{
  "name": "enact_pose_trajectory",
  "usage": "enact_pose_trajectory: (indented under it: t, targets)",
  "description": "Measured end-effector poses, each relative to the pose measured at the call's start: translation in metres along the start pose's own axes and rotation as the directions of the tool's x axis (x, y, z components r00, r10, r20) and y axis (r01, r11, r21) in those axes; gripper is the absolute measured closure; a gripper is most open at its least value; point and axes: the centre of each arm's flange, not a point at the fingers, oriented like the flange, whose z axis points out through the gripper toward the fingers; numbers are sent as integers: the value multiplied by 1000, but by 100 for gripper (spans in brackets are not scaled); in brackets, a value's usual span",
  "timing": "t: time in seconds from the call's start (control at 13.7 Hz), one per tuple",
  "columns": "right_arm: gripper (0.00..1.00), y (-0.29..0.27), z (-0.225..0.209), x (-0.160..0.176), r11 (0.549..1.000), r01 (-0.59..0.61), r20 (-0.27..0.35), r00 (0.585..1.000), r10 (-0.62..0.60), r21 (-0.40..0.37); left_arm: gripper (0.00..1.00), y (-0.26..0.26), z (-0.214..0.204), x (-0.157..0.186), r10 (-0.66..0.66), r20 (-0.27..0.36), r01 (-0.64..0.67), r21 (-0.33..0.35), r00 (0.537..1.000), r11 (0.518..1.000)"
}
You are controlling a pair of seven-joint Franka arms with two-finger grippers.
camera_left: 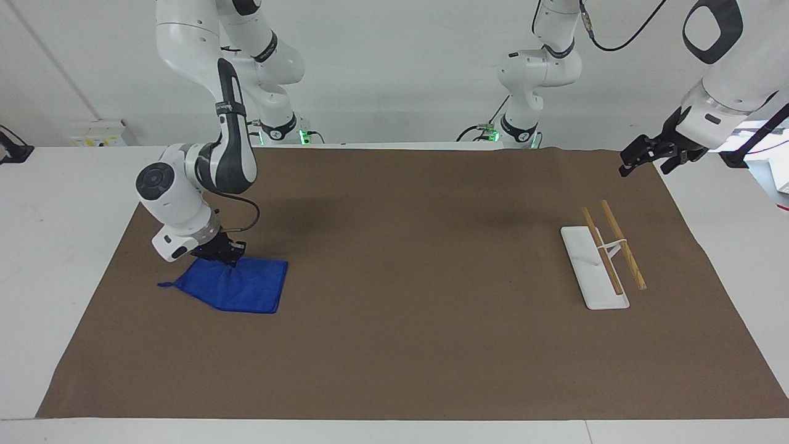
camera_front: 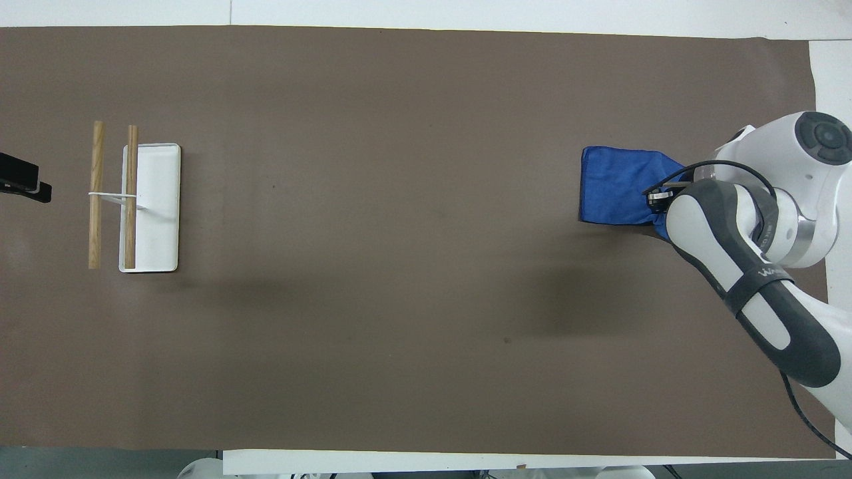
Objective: Right arm passes towel to left arm to hang
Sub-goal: 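Close the right gripper on the blue towel edge, then lift the towel with the right gripper while the left gripper approaches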
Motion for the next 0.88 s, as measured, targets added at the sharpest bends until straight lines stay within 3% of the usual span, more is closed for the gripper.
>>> enact_pose_trajectory:
  t: [0.22, 0.44, 0.66, 0.88]
  targets:
    - [94, -20, -76, 8, 983, -91, 36, 996, 86, 158, 0, 0, 1, 0, -13, 4, 13, 0, 1000, 1000]
    - [94, -69, -146, 5, 919, -242, 89, 970, 225, 311, 0, 0, 5, -3, -82, 28, 82, 2, 996, 997]
    - [94, -137, -179, -7, 803, -409, 200, 913, 356, 433, 0, 18, 19, -10, -249, 52, 248, 18, 967, 969]
    - [94, -185, -193, -14, 653, -549, 358, 836, 416, 522, 0, 122, 27, -22, -433, -21, 433, 14, 901, 901]
